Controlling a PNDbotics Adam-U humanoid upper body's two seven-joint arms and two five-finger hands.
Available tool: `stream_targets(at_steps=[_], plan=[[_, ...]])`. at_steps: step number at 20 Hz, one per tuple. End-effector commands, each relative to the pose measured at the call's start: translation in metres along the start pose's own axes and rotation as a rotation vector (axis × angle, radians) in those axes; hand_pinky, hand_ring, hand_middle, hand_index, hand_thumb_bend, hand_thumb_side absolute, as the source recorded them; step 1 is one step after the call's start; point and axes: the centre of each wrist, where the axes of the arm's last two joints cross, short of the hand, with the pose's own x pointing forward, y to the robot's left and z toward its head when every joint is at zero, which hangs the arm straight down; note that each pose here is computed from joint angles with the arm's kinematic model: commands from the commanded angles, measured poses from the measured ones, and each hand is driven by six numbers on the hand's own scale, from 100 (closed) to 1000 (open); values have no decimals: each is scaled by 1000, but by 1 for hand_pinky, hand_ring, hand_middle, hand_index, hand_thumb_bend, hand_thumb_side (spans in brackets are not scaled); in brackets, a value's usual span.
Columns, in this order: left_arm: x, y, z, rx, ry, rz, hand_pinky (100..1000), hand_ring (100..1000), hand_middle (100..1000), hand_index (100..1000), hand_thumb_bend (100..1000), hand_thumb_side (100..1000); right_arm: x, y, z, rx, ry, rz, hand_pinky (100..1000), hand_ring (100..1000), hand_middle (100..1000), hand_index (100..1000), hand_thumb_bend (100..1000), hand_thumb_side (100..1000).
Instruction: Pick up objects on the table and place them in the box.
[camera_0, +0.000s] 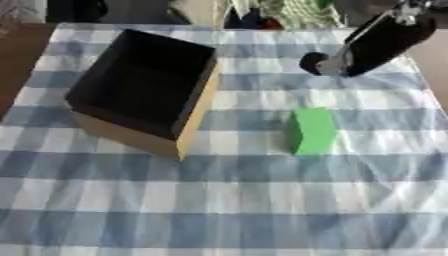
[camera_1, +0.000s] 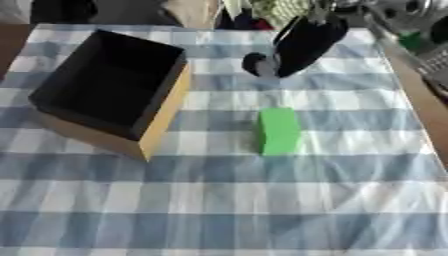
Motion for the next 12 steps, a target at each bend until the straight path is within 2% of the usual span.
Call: stream_targets(at_steps=[1, 7, 12], plan=[[5, 1, -5, -14, -33, 0, 602, 735, 577, 727, 308, 401, -4, 0, 5, 185, 131, -112, 965, 1000, 911, 969, 412, 100], [6, 0, -5, -16, -34, 4, 601, 735, 577, 727, 303, 396, -9, 14, 3, 252, 158, -145, 972, 1000, 917, 985, 428, 166], [6, 0, -5, -16, -34, 5, 601, 735, 577, 727, 301, 393, -11, 24, 1, 299, 180, -171, 976, 1000, 924, 990, 440, 109]])
